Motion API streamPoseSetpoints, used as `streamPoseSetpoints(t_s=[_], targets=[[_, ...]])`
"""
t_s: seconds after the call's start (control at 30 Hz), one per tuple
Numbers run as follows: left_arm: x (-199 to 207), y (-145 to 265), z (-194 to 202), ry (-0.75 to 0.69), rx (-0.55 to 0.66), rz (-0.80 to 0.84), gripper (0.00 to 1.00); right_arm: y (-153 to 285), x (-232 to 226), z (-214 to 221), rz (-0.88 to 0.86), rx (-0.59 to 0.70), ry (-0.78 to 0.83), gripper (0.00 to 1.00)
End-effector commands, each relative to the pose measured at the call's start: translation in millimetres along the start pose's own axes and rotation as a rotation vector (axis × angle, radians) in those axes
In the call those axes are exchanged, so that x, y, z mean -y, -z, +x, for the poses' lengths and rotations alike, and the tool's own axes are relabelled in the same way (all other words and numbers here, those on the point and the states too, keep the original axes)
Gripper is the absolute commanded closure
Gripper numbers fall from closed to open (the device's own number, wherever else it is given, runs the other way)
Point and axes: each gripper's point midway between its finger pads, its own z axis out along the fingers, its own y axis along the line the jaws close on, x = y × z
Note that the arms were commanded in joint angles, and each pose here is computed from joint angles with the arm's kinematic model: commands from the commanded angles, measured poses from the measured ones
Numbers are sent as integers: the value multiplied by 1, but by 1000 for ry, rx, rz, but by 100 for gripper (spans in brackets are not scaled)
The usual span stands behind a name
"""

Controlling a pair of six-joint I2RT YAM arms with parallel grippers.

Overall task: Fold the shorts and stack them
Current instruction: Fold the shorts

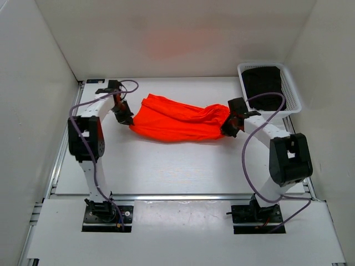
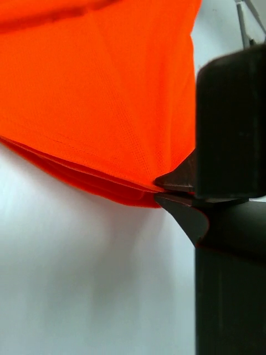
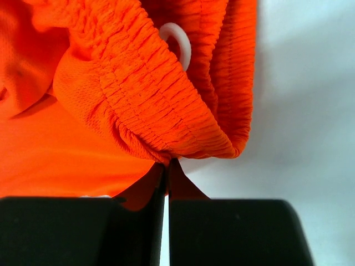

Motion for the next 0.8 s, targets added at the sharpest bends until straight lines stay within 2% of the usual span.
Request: streamPoseSetpoints(t_s=[0.0, 0.07, 0.2, 0.3, 0.37, 0.4, 0.43, 0.47, 0.5, 0.53, 0.57, 0.63, 0.67, 0.7, 0.73, 0.77], targets=[[-13, 55, 4, 25, 105, 36, 90, 28, 4, 13, 7, 32, 45, 100], [-20, 73, 13, 28, 148, 41, 90, 31, 17, 32, 24, 5, 63, 100], [-48, 59, 85, 53, 17, 5, 90, 43, 36, 71, 25, -56, 60, 100], [-52, 66, 130, 76, -11, 24, 90, 54, 60, 104, 47, -88, 75, 100], [-47, 73, 146, 102, -9, 54, 90, 63, 67, 115, 28, -86, 72, 100], [-41, 81, 150, 86, 6, 90, 78, 65, 74, 122, 35, -102, 73, 87], [-38, 84, 155, 88, -15, 107, 59, 68, 85, 133, 63, -129, 89, 79], [-34, 89, 154, 87, -20, 125, 26, 73, 86, 133, 57, -117, 100, 69], [-32, 93, 151, 76, -14, 128, 19, 76, 88, 131, 65, -105, 101, 59], [-28, 102, 138, 70, 23, 120, 17, 79, 95, 130, 90, -91, 122, 44], [-31, 106, 130, 49, 62, 78, 17, 88, 86, 119, 63, -50, 125, 37], [-29, 115, 107, 35, 107, 44, 20, 96, 82, 105, 65, 2, 156, 33], [-29, 116, 98, 22, 125, 28, 30, 101, 79, 97, 59, 29, 168, 33], [-32, 109, 90, 26, 123, -6, 46, 108, 69, 81, 51, 79, 196, 32], [-27, 113, 76, 14, 148, -4, 55, 106, 66, 76, 65, 86, 215, 32], [-25, 111, 70, 15, 145, -6, 58, 107, 61, 70, 69, 96, 234, 32]])
